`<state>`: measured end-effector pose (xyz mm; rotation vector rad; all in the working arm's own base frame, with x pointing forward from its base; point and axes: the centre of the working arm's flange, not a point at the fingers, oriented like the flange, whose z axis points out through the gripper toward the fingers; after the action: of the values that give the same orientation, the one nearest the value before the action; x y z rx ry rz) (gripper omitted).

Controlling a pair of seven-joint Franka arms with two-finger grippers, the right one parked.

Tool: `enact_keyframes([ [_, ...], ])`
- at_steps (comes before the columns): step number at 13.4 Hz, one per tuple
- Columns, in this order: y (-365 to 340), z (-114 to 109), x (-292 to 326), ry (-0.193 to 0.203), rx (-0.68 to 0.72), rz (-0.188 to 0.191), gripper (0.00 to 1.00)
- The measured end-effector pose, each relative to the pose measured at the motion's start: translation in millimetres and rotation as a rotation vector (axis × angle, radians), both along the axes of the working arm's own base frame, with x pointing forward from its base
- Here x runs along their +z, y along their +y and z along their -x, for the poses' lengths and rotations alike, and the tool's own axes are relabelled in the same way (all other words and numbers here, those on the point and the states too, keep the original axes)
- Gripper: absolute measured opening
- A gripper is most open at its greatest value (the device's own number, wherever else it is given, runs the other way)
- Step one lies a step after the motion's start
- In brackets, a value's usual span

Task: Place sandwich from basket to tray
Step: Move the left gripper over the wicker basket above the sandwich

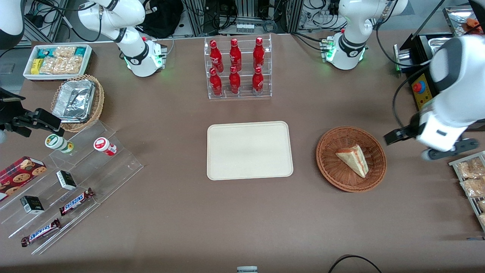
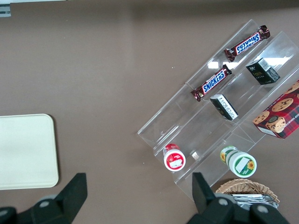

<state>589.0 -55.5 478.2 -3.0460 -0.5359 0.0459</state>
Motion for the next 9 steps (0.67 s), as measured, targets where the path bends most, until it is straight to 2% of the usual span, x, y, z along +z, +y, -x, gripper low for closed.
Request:
enact_keyframes([
  [2, -16, 6, -39, -0.047, 0.150, -0.004, 1.00],
  [4, -18, 14, -70, -0.059, 0.242, -0.002, 1.00],
  [9, -16, 35, -136, -0.113, 0.344, 0.023, 1.00],
])
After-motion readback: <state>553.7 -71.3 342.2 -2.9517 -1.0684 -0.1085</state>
